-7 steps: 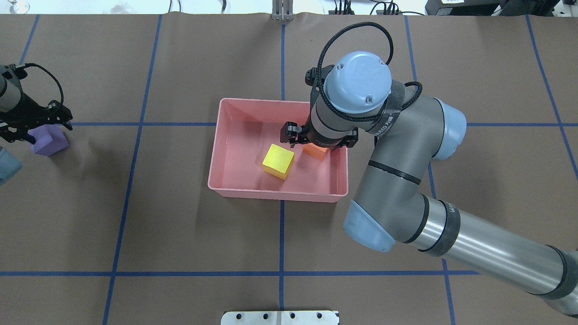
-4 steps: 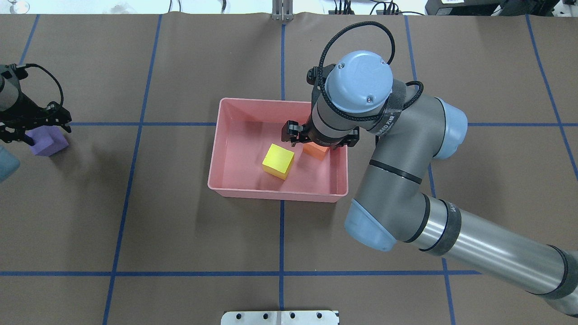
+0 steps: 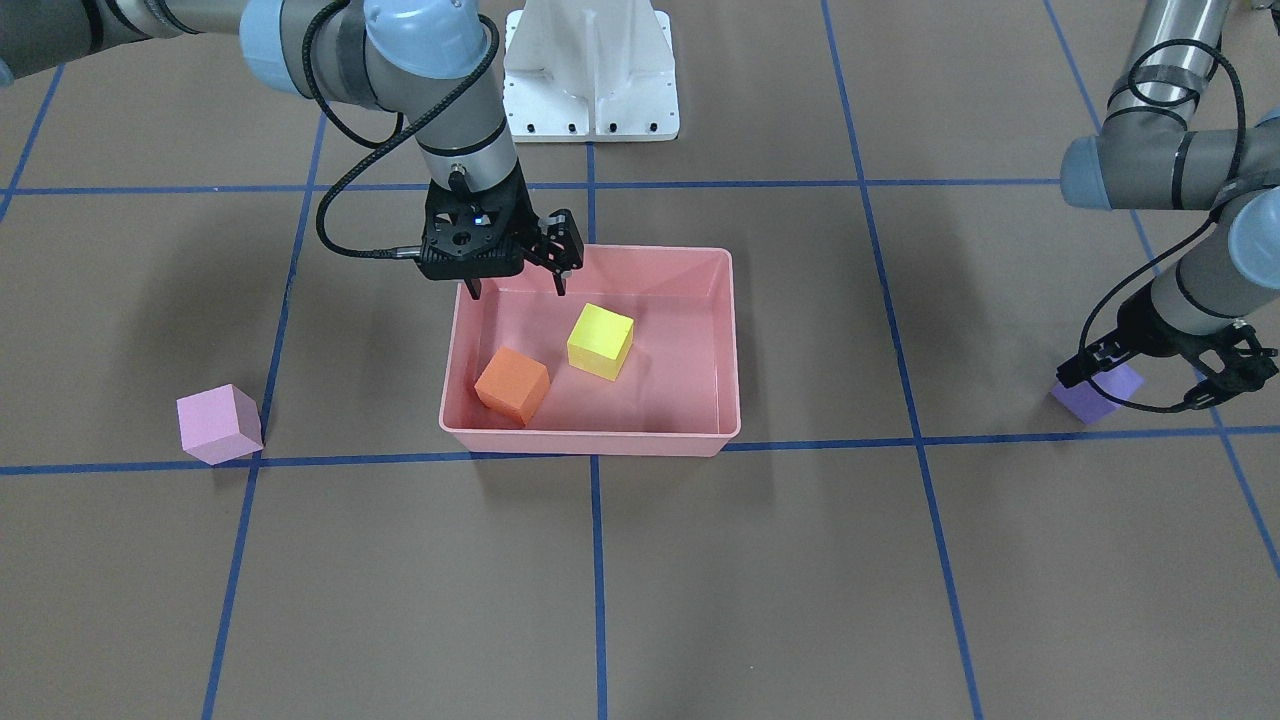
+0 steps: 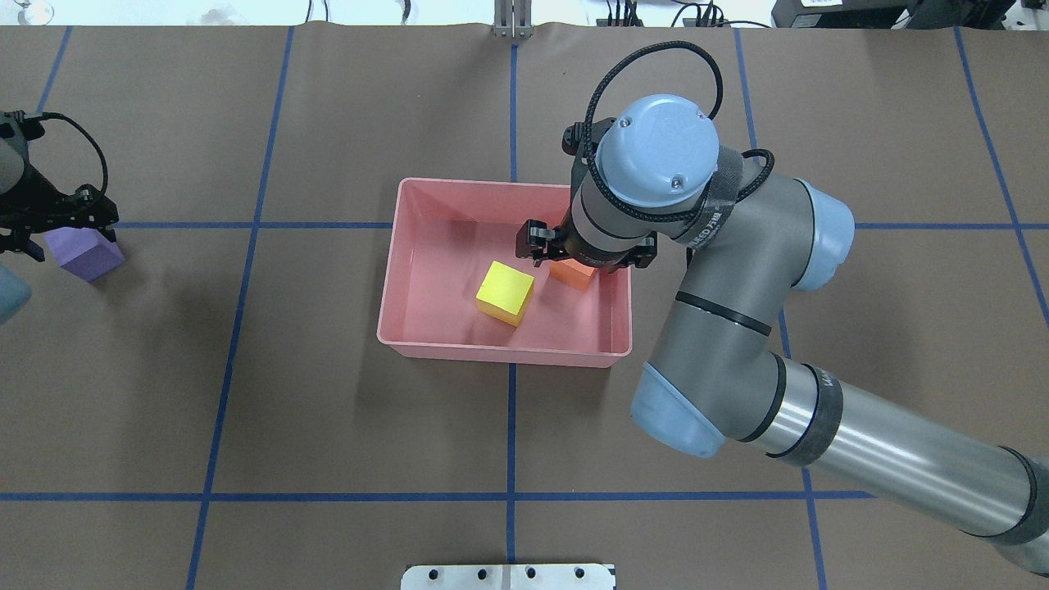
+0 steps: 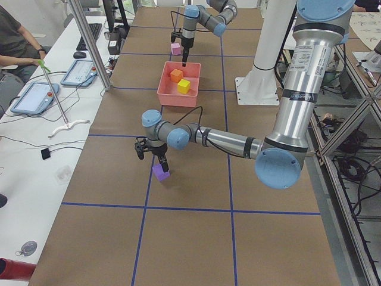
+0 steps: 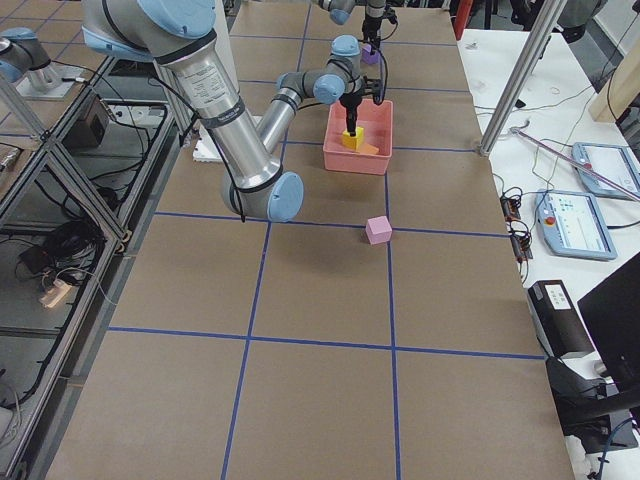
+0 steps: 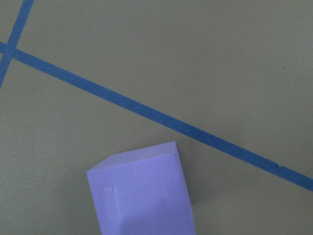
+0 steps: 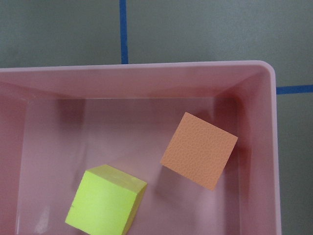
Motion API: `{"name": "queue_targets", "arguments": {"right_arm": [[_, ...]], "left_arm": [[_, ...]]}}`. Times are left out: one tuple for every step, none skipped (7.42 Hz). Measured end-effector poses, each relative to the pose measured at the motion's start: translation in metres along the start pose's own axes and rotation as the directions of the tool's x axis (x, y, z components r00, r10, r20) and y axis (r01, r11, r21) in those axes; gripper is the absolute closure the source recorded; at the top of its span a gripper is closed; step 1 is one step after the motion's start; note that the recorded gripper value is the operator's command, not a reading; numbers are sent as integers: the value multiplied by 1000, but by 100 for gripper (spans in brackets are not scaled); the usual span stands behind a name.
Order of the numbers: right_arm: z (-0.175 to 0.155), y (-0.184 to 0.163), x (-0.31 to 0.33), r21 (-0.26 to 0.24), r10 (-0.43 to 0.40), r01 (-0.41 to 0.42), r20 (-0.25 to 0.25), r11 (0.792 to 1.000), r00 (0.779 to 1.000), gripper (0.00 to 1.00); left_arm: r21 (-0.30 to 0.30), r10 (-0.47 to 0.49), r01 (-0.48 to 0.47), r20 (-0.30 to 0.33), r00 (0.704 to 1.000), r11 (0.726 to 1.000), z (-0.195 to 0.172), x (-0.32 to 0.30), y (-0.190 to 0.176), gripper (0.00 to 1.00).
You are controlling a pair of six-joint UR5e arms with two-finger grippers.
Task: Place blocks into pink bin with both arms
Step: 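Release the orange cube into the bin while the left gripper grasps the purple cube, then lift the purple cube with the left gripper while the right gripper reaches the lavender cube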
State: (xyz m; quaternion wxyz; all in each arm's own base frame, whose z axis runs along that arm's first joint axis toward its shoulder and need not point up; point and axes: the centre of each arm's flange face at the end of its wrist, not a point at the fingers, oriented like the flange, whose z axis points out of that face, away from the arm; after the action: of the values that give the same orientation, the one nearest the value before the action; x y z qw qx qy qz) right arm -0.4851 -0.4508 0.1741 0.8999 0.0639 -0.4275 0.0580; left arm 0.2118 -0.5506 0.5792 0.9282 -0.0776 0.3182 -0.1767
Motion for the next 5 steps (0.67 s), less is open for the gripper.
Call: {"name": "queue_targets", "arguments": {"right_arm": [[0, -1, 1, 2, 2, -2, -1, 1000, 1000, 0], [-2, -5, 4, 6, 6, -6, -2, 1000, 1000, 0], [-4, -11, 8, 14, 13, -13, -5, 1000, 1000, 0], [-7, -16, 14, 21, 20, -20, -7, 1000, 1000, 0], [-11, -21, 20, 29, 25, -25, -6, 999, 1000, 0]], "left_arm": [[16, 10, -10, 32, 999, 1000, 8, -13, -1, 1], [20, 8, -9, 49, 999, 1000, 14, -20, -1, 1], [19, 5, -6, 55, 998, 1000, 17, -21, -2, 1], [19, 4, -5, 56, 998, 1000, 19, -18, -5, 13], [20, 5, -6, 53, 999, 1000, 22, -15, -8, 51]]}}
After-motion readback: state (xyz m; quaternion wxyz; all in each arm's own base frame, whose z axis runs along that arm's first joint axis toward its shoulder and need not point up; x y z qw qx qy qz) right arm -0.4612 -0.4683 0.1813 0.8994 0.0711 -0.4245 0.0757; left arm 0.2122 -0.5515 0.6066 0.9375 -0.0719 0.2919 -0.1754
